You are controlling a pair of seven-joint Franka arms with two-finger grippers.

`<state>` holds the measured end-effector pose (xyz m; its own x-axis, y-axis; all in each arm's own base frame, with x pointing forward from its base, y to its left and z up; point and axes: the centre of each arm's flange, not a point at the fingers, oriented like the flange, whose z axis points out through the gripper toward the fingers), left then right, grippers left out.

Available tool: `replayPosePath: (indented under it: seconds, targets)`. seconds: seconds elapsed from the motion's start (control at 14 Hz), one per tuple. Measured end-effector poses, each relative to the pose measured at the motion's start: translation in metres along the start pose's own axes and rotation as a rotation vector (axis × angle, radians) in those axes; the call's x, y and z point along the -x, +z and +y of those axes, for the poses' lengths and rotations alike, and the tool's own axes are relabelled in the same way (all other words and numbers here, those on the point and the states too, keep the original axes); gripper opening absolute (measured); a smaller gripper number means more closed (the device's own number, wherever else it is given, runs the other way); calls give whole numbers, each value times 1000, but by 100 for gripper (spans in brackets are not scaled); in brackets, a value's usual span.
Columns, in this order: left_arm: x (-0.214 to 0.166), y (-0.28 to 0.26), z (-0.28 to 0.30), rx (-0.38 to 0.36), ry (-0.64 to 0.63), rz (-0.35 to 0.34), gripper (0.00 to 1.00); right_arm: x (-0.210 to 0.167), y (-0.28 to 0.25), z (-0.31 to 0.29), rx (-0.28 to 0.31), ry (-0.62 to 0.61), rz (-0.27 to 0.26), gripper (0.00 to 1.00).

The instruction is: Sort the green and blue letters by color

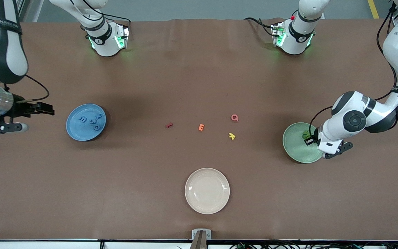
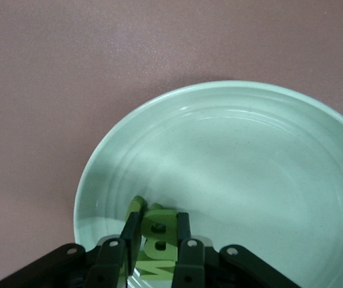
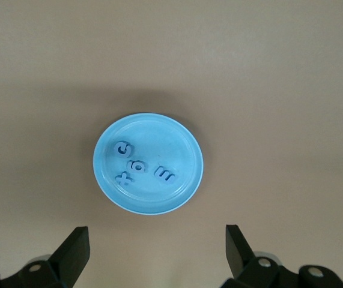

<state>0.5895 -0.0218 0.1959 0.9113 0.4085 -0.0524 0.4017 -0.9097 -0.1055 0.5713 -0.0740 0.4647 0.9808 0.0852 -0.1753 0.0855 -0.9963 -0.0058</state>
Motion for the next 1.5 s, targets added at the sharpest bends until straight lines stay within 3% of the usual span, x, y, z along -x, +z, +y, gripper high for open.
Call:
replayPosePath:
  seconds: [0.57, 0.71, 1.07, 1.43, 1.5]
  targets:
    - [0, 0, 1, 3, 2, 2, 32, -15, -79, -33, 24, 17, 51, 100]
    - [-1, -1, 0, 4, -2, 4, 47, -17, -97, -33, 26, 19, 64, 100]
    - [-5, -5, 0, 13, -6, 12, 98, -23, -95, -30, 26, 24, 59, 100]
    - [-5, -16, 8, 30, 2, 28, 99, -23, -110, -30, 27, 24, 87, 100]
    - [-4, -19, 10, 34, 6, 30, 99, -21, -109, -31, 18, 25, 71, 100]
